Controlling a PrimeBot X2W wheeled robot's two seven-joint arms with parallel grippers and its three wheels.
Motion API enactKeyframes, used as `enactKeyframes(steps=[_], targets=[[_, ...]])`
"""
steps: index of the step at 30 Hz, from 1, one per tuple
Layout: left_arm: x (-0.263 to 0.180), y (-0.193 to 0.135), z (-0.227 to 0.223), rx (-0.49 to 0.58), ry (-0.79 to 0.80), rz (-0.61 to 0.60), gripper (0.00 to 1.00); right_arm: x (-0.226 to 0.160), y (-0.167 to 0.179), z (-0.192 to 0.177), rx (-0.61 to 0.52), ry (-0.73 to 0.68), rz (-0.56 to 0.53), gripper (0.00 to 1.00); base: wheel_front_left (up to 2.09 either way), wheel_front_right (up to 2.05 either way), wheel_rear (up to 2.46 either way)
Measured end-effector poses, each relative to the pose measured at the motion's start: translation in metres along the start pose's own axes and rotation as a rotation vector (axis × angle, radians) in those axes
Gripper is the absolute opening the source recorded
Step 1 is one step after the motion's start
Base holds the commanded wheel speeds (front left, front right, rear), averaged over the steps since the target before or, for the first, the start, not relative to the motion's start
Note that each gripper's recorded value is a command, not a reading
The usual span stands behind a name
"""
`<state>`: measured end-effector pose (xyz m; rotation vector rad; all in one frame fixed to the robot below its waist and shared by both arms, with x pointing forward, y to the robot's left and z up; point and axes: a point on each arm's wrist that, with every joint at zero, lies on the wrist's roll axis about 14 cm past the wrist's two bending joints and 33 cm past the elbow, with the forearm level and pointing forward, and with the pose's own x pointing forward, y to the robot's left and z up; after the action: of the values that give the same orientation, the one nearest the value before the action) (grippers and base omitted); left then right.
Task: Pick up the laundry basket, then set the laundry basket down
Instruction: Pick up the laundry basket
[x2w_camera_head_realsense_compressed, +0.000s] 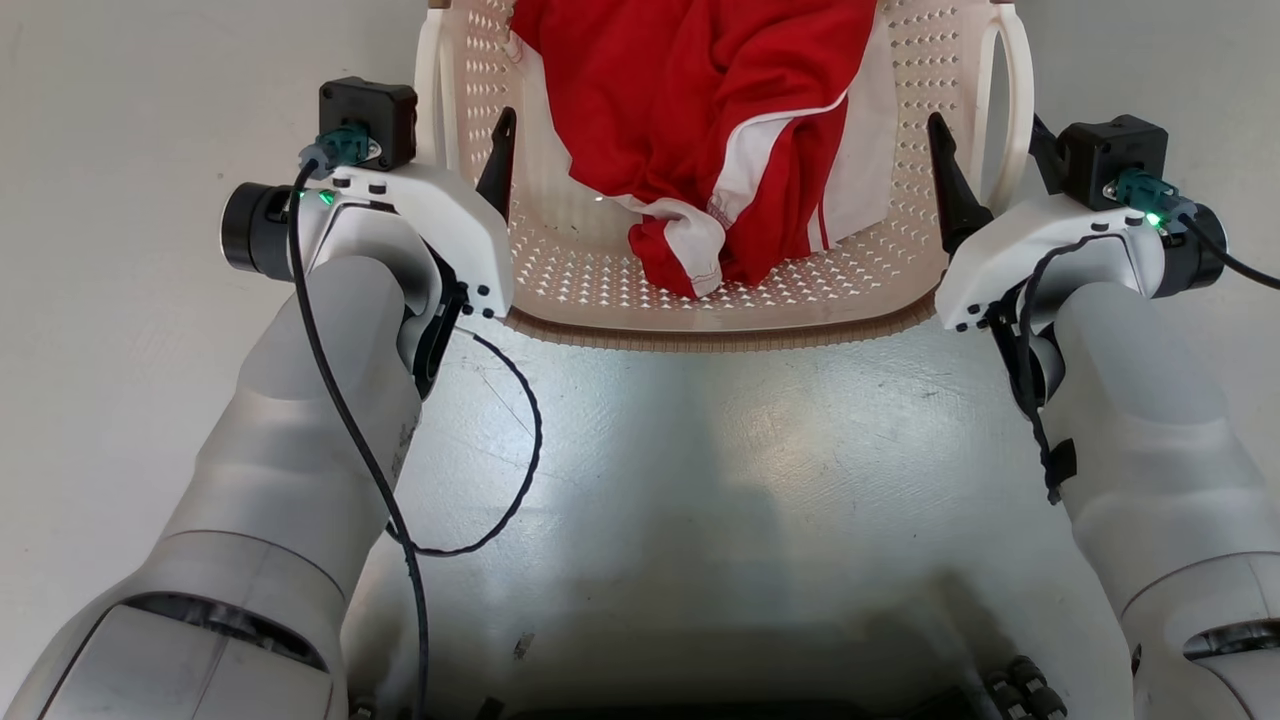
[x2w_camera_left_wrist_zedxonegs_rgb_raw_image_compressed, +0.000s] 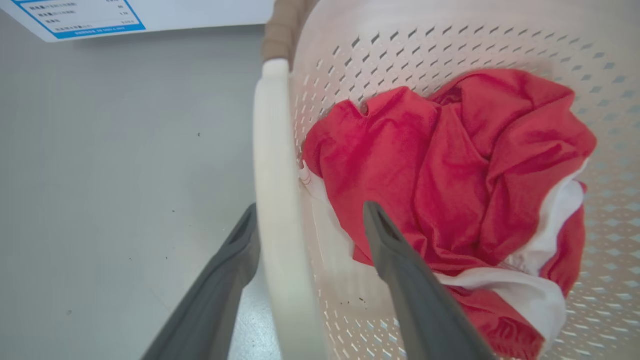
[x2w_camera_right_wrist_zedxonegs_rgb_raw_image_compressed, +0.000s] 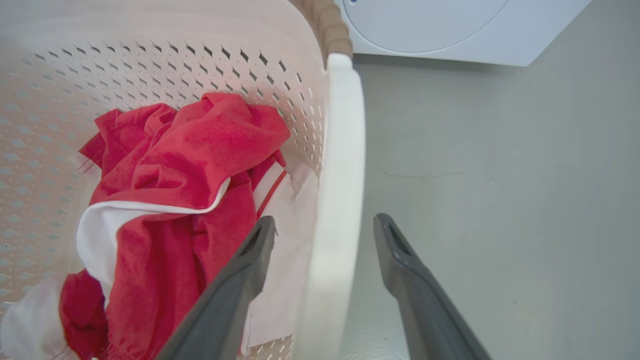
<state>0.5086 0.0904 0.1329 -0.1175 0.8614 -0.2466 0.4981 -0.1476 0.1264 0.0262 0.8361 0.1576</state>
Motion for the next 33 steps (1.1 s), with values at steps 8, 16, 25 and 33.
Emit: enactKeyframes(steps=[8,16,25,33], targets=[[0.002,-0.003,0.0,0.006,0.006,-0.008,1.0,0.0,0.002,-0.001,-0.001,0.002,0.008,1.0,0.0,0.0,0.0],[0.002,-0.001,-0.003,0.012,0.016,0.001,0.0,-0.001,0.005,-0.002,0.008,0.007,0.015,0.0,0.0,0.0,0.0],[-0.005,-0.003,0.001,-0.01,0.015,0.008,0.0,-0.007,0.01,-0.003,-0.02,0.024,0.032,0.0,0.0,0.0,0.0],[-0.029,-0.002,-0.005,-0.031,0.04,0.027,0.0,-0.023,0.021,0.007,-0.07,0.027,0.071,0.0,0.0,0.0,0.0]])
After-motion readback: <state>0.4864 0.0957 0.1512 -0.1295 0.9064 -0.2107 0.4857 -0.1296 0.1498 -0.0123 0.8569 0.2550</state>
